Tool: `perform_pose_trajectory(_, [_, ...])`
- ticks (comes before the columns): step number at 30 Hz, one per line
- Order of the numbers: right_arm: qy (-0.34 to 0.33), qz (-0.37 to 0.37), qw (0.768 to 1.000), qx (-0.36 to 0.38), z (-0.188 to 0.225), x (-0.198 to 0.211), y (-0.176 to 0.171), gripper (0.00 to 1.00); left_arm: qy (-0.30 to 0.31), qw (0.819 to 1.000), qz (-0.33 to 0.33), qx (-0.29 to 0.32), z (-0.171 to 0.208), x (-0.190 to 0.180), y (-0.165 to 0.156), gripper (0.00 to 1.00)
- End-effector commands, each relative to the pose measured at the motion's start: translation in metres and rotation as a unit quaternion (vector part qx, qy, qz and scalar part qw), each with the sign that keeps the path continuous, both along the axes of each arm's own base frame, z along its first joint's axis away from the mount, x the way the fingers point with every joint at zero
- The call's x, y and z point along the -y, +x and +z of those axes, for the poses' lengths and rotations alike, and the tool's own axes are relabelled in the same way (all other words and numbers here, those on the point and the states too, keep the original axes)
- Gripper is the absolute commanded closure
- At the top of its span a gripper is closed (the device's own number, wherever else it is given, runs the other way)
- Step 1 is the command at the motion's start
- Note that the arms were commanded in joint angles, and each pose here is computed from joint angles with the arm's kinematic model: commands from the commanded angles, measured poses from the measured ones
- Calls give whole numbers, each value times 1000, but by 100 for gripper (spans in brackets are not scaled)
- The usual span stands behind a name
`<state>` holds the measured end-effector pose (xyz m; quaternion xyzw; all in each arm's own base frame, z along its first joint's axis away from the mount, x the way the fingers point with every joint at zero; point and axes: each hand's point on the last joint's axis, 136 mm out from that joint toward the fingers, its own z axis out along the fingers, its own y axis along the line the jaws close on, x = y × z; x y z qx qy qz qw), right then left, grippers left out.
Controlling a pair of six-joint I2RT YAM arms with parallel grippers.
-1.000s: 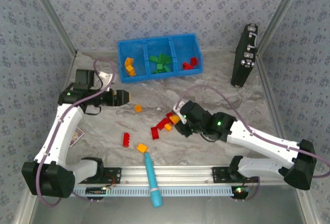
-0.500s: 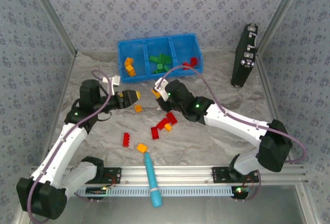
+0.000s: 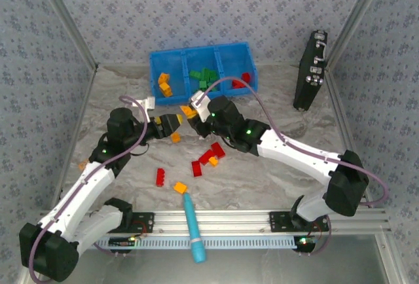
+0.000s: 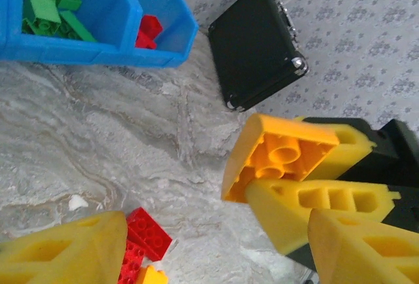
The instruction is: Sort the legos into containers by color
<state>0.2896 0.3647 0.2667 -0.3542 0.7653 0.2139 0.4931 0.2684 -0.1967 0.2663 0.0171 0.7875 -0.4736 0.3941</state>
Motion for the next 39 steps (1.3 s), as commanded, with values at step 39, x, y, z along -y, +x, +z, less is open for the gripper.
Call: perform_pose_trajectory(39, [40,16,998,-52,8,-16,-4,77,43,997,-29,58,11,18,-2,18])
